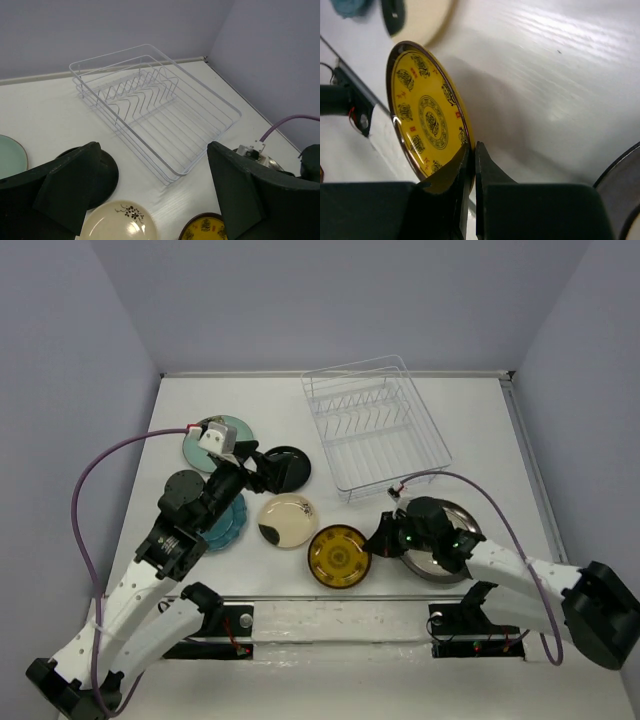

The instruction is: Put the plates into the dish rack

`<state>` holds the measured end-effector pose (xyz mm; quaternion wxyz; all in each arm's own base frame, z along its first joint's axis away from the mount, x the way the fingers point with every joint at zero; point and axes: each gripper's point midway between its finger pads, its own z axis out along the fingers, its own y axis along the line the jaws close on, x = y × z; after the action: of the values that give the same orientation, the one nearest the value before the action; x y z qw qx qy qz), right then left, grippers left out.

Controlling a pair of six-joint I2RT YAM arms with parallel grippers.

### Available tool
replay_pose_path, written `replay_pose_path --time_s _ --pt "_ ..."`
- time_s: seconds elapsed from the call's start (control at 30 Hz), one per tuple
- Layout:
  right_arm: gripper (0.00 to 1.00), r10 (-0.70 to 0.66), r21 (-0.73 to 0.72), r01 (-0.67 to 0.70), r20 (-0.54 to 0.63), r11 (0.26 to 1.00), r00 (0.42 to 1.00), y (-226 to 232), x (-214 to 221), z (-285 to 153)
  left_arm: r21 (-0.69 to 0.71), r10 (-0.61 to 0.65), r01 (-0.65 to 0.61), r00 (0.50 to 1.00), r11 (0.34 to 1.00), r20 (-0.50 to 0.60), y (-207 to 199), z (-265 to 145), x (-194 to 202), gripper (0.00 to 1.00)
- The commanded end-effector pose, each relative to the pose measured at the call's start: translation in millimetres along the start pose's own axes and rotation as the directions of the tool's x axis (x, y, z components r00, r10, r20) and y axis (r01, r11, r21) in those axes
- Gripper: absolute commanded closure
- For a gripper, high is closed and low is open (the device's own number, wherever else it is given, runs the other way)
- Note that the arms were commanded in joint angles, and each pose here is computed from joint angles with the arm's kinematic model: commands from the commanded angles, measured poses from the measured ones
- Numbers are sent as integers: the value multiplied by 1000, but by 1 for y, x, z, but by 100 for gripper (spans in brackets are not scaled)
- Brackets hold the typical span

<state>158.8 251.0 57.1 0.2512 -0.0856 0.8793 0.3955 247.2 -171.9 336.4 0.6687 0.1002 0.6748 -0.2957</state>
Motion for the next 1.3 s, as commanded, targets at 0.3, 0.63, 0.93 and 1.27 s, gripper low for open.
replay_pose_path --time_s 0.3,0.63,0.93,1.27 --pt "93 -425 479 92 655 873 625 71 -304 -127 -5 -5 5 999 1000 43 0 3 -11 1" --pt "93 -584 795 -216 573 567 576 -47 -437 -175 -102 -108 116 991 988 79 13 5 -18 1" --pt "93 -670 921 -203 382 332 636 -98 -468 -161 -67 -83 90 992 994 95 8 0 -23 1" --pt "93 -666 956 -111 269 270 696 -129 -462 -125 -67 -81 87 993 994 87 8 1 -20 1"
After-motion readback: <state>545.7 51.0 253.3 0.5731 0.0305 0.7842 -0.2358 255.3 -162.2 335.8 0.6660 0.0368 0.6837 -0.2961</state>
